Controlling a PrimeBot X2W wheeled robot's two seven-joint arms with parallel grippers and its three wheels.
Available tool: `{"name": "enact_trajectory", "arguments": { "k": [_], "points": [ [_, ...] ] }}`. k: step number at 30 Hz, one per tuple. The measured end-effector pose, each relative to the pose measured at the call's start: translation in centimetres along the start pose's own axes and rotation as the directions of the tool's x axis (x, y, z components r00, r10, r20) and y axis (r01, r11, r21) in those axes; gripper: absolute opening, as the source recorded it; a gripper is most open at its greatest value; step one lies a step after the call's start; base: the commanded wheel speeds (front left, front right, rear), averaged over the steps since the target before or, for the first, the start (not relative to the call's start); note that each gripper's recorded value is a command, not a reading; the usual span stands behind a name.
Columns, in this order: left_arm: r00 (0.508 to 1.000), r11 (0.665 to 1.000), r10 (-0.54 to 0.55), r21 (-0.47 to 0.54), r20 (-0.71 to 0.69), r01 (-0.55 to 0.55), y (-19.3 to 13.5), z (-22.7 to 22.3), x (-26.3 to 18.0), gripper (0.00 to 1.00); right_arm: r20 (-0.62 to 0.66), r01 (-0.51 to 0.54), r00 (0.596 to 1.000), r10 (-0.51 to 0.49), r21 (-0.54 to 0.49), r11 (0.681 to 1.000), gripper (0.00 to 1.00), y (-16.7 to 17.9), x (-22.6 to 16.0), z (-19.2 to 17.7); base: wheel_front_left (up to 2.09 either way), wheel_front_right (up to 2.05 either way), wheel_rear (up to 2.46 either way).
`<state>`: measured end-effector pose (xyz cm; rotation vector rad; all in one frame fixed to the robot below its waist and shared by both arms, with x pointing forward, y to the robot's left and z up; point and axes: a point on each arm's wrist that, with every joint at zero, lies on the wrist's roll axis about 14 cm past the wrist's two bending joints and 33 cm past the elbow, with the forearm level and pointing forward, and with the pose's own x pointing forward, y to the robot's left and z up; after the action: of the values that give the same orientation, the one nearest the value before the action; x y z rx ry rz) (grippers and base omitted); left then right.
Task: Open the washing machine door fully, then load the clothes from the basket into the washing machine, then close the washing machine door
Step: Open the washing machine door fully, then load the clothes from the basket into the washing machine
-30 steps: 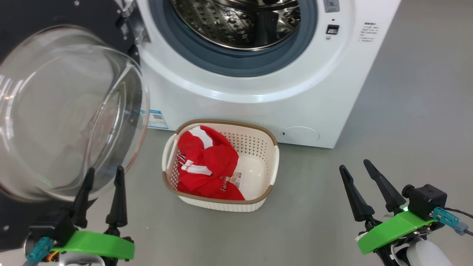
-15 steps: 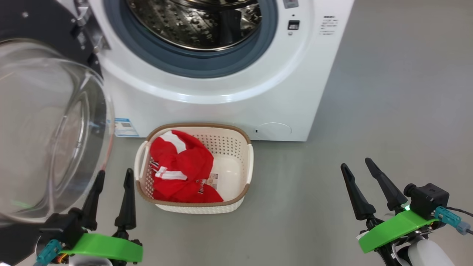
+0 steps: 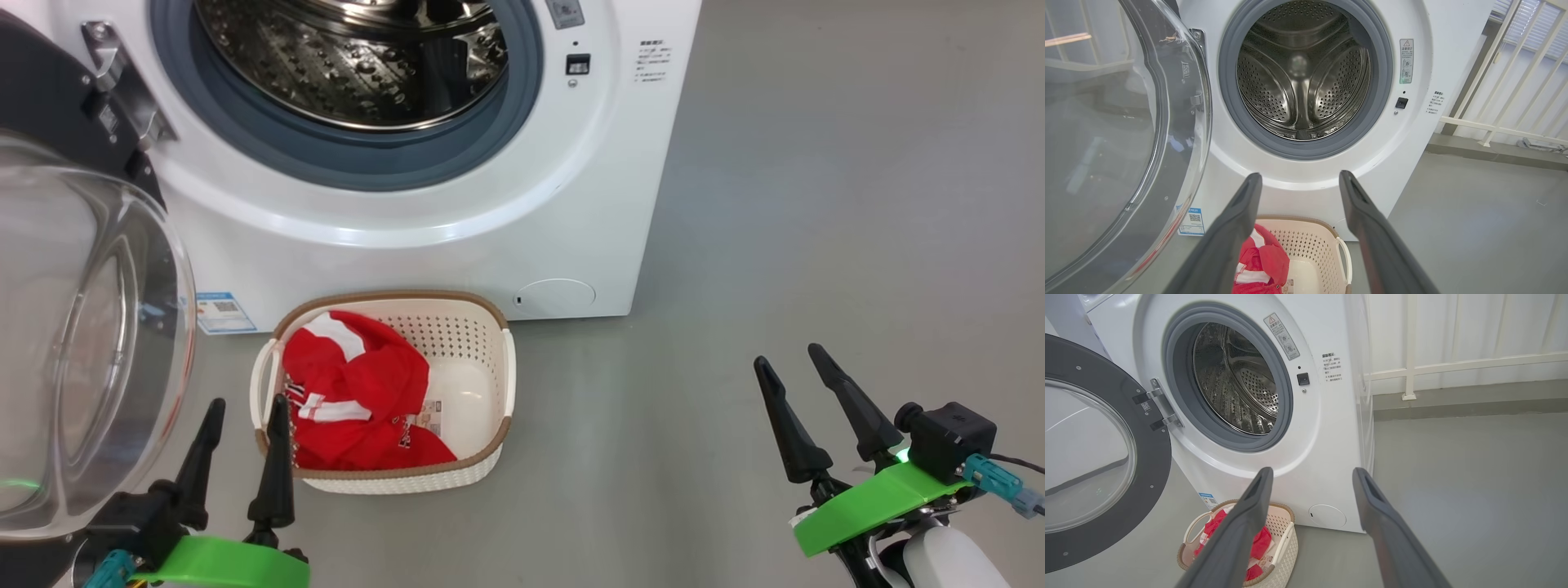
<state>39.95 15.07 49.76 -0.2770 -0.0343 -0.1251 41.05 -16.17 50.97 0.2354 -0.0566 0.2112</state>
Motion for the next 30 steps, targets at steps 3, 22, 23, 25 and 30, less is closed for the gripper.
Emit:
{"name": "enact_trajectory", "arguments": {
  "k": [3,22,23,25,30],
  "points": [
    [1.000,1.000,-0.010,0.011,0.004,0.010,-0.3,0.1,0.1,1.00,0.014,0.008,1.000,-0.008,-0.010,1.000,1.00,-0.3,-0.2,0.5,0.00,0.00,0.00],
    [1.000,0.999,-0.016,0.030,0.023,0.016,-0.4,0.6,-0.4,1.00,0.049,0.014,0.999,-0.013,-0.019,1.000,1.00,-0.4,-0.6,1.8,0.00,0.00,0.00],
    [1.000,0.999,-0.015,0.034,0.024,0.015,-0.4,0.7,-0.5,1.00,0.049,0.013,0.999,-0.012,-0.019,1.000,1.00,-0.4,-0.5,1.8,0.00,0.00,0.00],
    [1.000,0.999,-0.013,0.037,0.024,0.012,-0.3,0.7,-0.5,1.00,0.048,0.011,0.999,-0.010,-0.018,1.000,1.00,-0.3,-0.5,1.8,0.00,0.00,0.00],
    [1.000,0.999,-0.010,0.033,0.026,0.009,-0.2,0.7,-0.5,1.00,0.047,0.007,0.999,-0.006,-0.019,1.000,1.00,-0.2,-0.4,1.8,0.00,0.00,0.00]
  ]
}}
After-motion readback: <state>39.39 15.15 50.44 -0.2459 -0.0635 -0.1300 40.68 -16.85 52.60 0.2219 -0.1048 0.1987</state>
